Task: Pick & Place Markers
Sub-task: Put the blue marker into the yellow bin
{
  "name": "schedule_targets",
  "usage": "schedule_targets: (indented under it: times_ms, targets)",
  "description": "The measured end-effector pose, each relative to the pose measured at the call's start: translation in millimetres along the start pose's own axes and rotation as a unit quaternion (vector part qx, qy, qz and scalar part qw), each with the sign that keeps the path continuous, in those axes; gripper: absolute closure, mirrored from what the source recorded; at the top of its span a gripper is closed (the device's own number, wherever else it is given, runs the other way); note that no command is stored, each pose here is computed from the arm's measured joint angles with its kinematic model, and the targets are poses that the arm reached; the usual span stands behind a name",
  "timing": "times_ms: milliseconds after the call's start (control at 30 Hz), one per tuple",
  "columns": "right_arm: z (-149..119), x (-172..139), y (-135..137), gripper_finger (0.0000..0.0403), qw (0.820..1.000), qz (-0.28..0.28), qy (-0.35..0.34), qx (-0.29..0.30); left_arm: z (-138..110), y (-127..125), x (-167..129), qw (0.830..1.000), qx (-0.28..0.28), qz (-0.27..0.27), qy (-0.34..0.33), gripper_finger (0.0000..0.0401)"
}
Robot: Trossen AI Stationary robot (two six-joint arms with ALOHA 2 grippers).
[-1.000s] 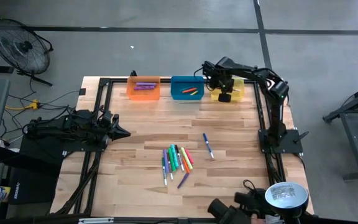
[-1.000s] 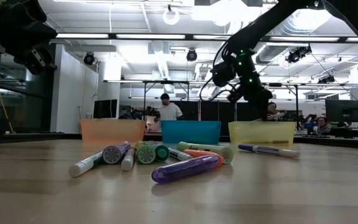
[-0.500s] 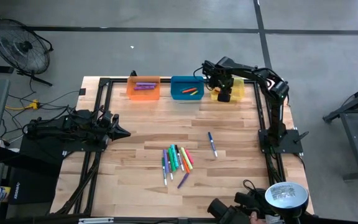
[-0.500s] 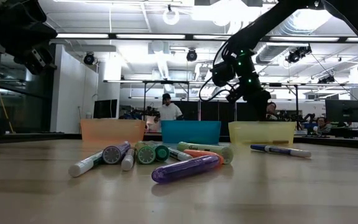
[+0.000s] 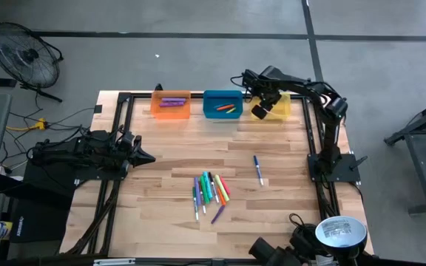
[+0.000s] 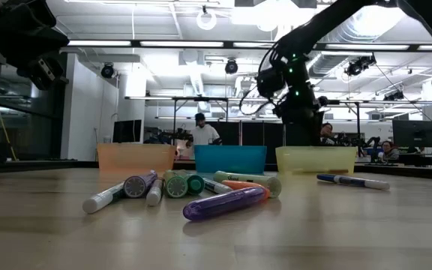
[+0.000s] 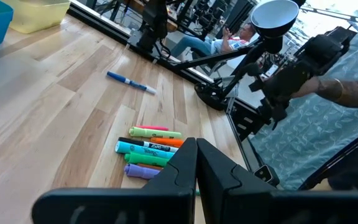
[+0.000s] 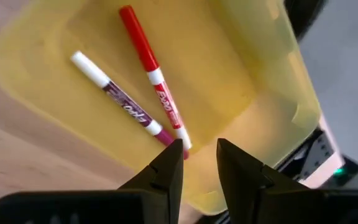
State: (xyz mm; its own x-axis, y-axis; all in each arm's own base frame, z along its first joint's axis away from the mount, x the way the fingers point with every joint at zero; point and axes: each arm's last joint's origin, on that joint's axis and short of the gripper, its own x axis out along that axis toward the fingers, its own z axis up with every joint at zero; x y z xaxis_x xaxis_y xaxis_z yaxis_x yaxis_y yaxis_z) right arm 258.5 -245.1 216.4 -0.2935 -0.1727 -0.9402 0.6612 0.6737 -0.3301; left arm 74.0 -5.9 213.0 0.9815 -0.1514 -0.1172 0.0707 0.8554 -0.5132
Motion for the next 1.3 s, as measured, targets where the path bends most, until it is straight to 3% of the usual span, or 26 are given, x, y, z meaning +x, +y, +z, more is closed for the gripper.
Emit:
schedule_targets:
  times_ms: [267,367,500,900,1067,1300]
  targets:
    - [-22.8,-43.5,2.3,0.0316,0.994,0.069,-0.057,0.060,0.0,0.0,0.0,1.000,0.000,0.000,0.000,0.0400]
    - [-32.3,-57.6,17.4,0.0315,0.992,0.093,-0.065,0.060,0.0,0.0,0.0,1.000,0.000,0.000,0.000,0.0400]
    - [-41.8,-67.9,48.3,0.0308,0.993,0.079,-0.067,0.049,0.0,0.0,0.0,1.000,0.000,0.000,0.000,0.0400]
    - [-75.2,-91.0,122.9,0.0190,0.988,0.086,-0.082,0.094,0.0,0.0,0.0,1.000,0.000,0.000,0.000,0.0400]
    - [-89.6,-69.8,145.7,0.0159,0.987,0.116,-0.037,0.106,0.0,0.0,0.0,1.000,0.000,0.000,0.000,0.0400]
    - [-115.3,-23.3,154.1,0.0158,0.984,0.088,0.015,0.153,0.0,0.0,0.0,1.000,0.000,0.000,0.000,0.0400]
